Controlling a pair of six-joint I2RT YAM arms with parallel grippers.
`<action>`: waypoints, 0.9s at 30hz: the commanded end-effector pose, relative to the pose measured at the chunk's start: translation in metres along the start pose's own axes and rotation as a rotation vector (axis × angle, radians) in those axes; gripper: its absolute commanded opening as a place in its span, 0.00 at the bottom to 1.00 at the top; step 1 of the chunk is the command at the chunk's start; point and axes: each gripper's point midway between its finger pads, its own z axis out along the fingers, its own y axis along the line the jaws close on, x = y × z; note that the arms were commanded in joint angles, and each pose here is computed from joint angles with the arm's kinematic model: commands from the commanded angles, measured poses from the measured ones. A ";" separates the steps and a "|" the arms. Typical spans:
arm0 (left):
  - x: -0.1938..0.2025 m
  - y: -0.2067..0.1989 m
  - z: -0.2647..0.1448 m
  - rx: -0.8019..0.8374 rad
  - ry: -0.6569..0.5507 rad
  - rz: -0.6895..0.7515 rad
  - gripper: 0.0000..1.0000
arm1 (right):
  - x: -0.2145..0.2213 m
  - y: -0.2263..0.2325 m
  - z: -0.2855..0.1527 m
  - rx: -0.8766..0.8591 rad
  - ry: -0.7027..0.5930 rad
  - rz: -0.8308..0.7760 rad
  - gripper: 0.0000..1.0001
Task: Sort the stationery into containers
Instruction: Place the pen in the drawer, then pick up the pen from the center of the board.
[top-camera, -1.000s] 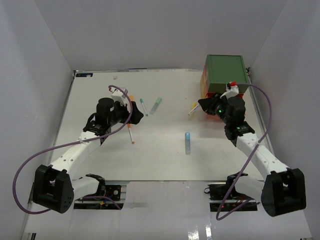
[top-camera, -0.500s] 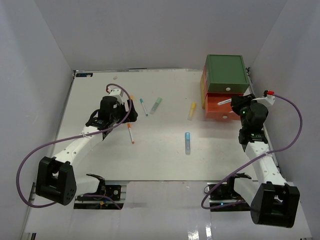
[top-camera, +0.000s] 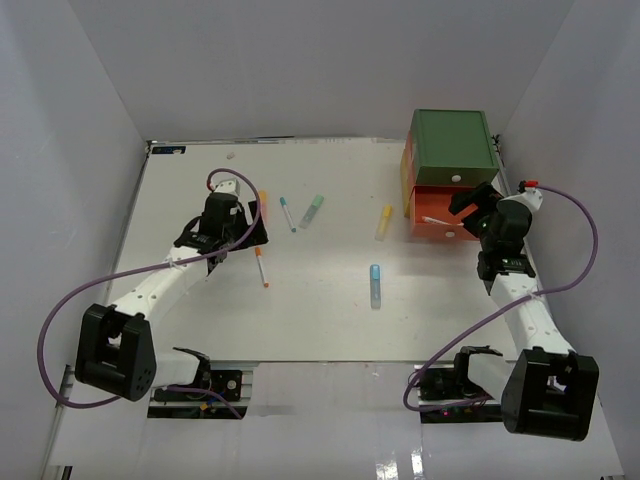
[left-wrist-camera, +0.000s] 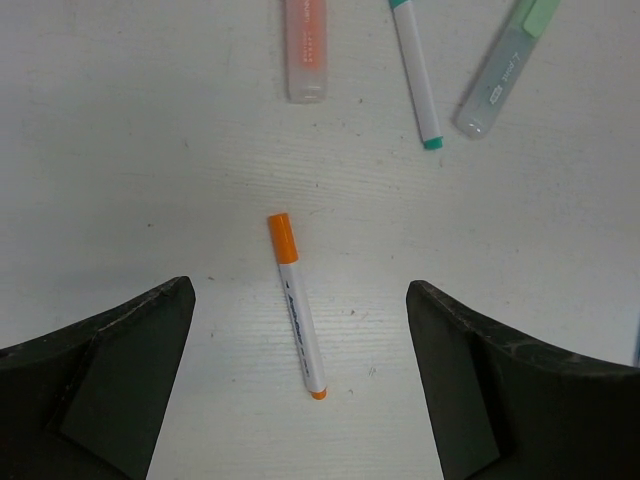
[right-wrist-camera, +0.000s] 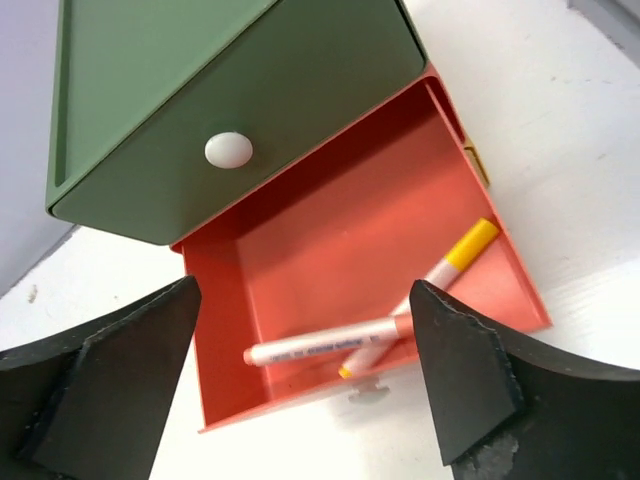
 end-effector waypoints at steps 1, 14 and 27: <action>-0.010 0.007 -0.005 -0.057 -0.012 -0.045 0.98 | -0.034 0.011 -0.015 0.000 -0.070 -0.099 0.93; 0.050 0.019 0.005 -0.146 0.187 -0.193 0.94 | -0.013 0.026 -0.058 -0.167 -0.017 -0.245 0.95; 0.092 0.006 0.030 -0.243 0.302 -0.140 0.76 | 0.024 0.050 -0.066 -0.309 0.049 -0.266 0.95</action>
